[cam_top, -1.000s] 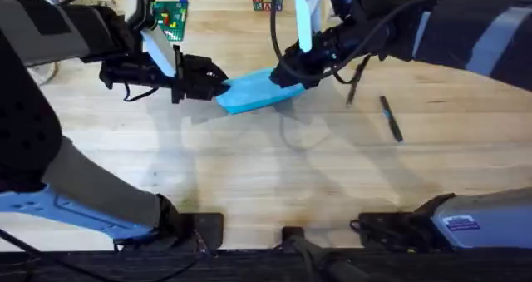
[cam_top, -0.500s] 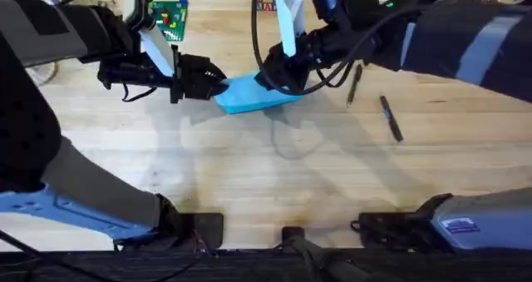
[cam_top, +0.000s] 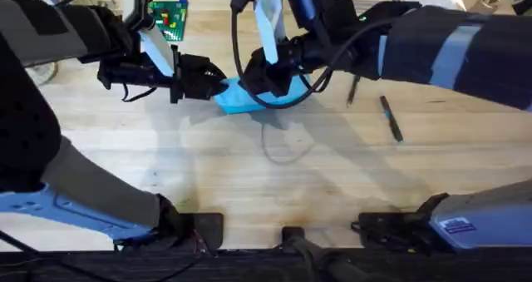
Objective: Unzip the bag, pick up the pens from the table one at a time and place them inside, then zip the bag closed.
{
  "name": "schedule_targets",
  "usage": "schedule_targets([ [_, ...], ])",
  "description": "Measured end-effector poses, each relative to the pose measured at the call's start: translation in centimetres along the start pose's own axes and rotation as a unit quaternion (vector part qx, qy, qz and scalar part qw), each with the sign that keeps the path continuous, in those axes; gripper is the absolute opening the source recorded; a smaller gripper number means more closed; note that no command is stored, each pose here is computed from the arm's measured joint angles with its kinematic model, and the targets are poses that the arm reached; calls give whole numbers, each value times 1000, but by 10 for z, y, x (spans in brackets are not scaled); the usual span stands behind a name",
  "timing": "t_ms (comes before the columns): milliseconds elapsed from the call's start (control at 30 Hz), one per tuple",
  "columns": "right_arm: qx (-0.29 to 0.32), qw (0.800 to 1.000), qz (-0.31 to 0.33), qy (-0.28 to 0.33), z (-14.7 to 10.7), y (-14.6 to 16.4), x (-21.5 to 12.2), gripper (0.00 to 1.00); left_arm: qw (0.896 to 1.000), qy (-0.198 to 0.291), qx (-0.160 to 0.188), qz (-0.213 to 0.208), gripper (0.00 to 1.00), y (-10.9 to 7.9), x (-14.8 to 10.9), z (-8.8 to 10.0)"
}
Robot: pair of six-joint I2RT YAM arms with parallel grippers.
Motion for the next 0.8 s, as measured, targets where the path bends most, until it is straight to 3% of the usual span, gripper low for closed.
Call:
schedule_targets([
  [333, -2, 1000, 15, -21, 7, 8, 24, 30, 1000, 0, 0, 0, 42, 0, 0, 0],
  [800, -10, 999, 11, -39, 16, 12, 34, 30, 1000, -1, 0, 0, 42, 0, 0, 0],
])
Point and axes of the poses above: each hand's point on the last joint's axis, 136 mm out from that joint toward the fingers, its own x axis out along the fingers, its own y axis along the line the jaws close on, z = x × y, the point moved 6 cm from there along -x, back along the fingers, and after that the axes turned 6 degrees about -x, right-handed, at the moved point
